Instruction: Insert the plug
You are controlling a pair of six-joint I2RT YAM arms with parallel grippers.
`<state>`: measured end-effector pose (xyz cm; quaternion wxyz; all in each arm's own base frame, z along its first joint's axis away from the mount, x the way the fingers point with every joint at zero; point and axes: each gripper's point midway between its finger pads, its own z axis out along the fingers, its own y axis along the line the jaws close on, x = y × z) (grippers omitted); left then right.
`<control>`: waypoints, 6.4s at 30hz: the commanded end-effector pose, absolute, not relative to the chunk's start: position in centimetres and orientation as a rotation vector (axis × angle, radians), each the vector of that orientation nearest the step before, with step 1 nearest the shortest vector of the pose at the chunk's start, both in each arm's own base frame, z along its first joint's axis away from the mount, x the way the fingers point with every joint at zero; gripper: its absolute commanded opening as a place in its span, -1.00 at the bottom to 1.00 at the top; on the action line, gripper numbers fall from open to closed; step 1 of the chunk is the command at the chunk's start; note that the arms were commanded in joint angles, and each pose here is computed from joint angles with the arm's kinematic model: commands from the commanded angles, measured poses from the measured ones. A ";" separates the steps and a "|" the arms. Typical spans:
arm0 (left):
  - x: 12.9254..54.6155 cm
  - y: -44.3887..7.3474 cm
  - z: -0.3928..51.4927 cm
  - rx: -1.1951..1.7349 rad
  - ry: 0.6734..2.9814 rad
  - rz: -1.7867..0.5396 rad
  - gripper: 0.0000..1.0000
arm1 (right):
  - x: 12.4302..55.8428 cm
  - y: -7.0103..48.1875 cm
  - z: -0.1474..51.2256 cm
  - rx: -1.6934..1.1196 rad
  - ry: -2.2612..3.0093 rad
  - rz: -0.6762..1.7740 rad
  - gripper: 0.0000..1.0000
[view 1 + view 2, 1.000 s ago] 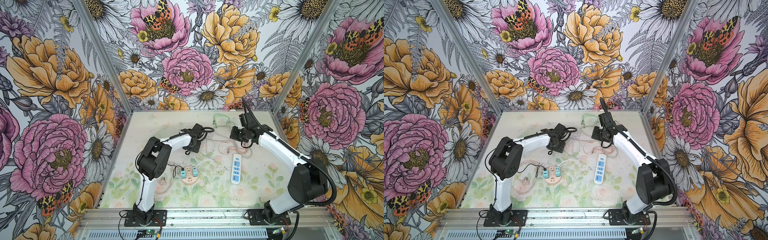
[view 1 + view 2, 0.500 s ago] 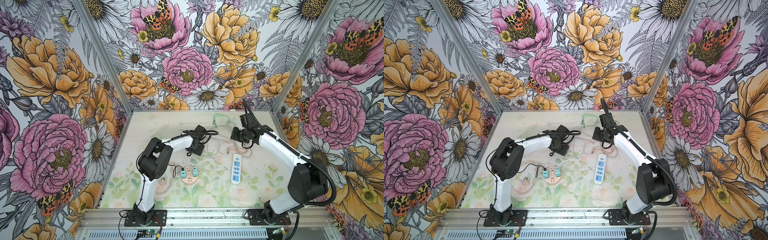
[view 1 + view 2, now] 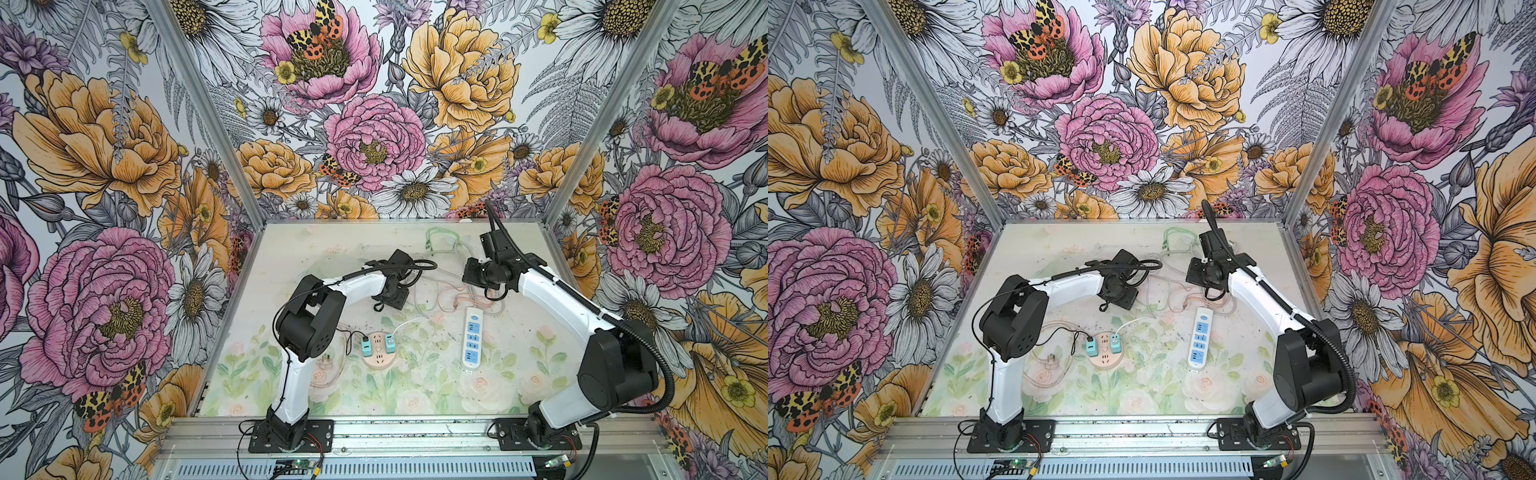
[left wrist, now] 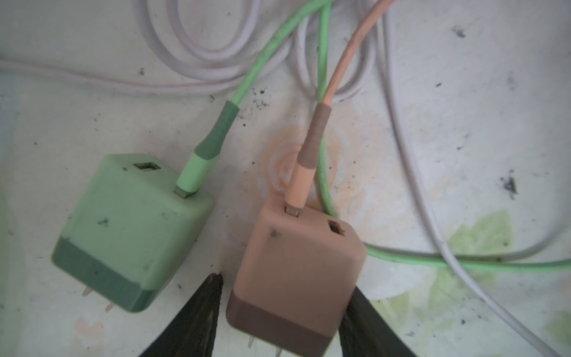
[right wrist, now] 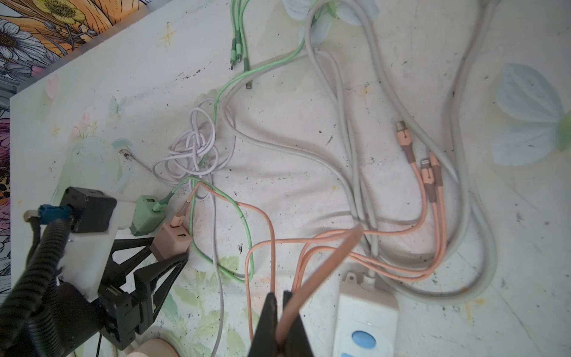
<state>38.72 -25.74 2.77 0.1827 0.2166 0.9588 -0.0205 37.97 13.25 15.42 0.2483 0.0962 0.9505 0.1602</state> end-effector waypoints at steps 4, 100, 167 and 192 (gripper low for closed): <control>40.4 -26.7 3.1 0.647 2.639 -0.089 0.22 | 38.0 12.8 16.5 0.253 2.557 0.434 -1.00; 37.7 -46.7 5.4 0.853 2.501 -0.424 -0.25 | 33.6 -0.3 15.1 0.436 2.543 -0.040 -1.00; 41.7 -35.8 3.7 0.853 2.532 -0.074 0.24 | 32.4 -2.0 12.1 0.568 2.594 -0.059 -1.00; 42.1 -35.5 17.0 0.719 2.304 -0.098 -0.11 | 32.5 -2.4 11.6 0.594 2.602 -0.065 -0.86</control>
